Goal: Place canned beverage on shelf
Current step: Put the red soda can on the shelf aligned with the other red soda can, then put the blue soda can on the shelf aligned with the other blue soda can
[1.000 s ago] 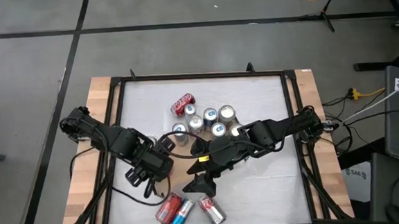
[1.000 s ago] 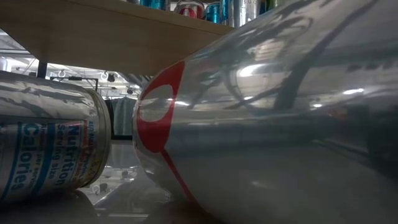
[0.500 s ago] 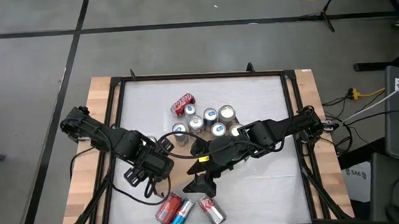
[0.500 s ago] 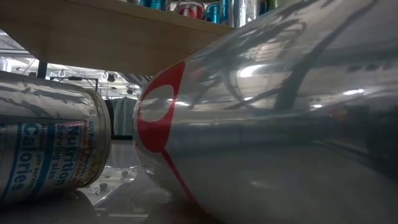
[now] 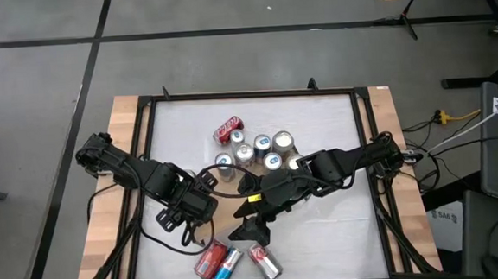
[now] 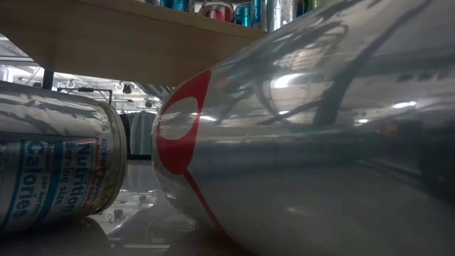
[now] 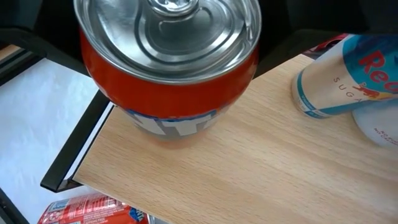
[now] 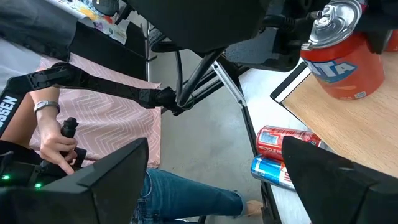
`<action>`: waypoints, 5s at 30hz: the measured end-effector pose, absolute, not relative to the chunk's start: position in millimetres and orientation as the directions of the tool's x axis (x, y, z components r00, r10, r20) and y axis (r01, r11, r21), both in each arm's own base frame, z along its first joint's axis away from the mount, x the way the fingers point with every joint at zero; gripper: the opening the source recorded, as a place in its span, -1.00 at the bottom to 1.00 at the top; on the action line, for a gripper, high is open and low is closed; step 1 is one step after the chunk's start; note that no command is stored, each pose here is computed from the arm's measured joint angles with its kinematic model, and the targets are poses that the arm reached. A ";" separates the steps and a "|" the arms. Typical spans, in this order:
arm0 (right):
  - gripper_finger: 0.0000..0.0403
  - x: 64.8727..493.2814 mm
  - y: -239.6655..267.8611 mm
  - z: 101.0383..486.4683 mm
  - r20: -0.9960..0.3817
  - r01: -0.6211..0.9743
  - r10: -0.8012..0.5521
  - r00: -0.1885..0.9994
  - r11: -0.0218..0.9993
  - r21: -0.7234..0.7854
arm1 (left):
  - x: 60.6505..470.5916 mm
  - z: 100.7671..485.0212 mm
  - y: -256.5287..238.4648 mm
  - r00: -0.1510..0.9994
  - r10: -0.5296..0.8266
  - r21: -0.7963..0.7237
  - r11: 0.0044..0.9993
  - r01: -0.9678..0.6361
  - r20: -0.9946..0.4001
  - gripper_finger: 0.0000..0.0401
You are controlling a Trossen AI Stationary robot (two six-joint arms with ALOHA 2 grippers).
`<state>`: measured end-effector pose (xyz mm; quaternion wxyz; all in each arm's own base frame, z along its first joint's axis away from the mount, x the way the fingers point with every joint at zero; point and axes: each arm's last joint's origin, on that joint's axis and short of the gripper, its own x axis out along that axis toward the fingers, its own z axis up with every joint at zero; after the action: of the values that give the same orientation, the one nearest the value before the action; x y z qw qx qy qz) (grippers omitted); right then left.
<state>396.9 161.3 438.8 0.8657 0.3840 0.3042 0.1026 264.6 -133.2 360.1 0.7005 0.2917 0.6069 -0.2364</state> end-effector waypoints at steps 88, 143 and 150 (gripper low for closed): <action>0.77 397.2 161.3 438.3 -0.449 0.042 0.410 0.794 0.700 0.713 | 274.5 385.8 -151.2 0.404 -0.070 0.228 0.733 0.641 -0.912 0.96; 0.77 377.7 150.2 464.4 -0.388 -0.017 0.339 0.857 0.771 0.637 | 208.3 456.9 -83.1 0.681 0.054 0.356 0.881 0.311 -0.730 0.96; 0.77 357.0 138.0 488.2 -0.326 0.016 0.228 0.917 0.799 0.601 | 167.6 482.1 -42.0 0.763 0.140 0.351 0.928 0.121 -0.631 0.96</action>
<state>357.0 138.0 488.2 0.9281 0.3119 0.1949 0.0571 167.6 -42.0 482.1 0.9197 0.1891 0.3441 0.0051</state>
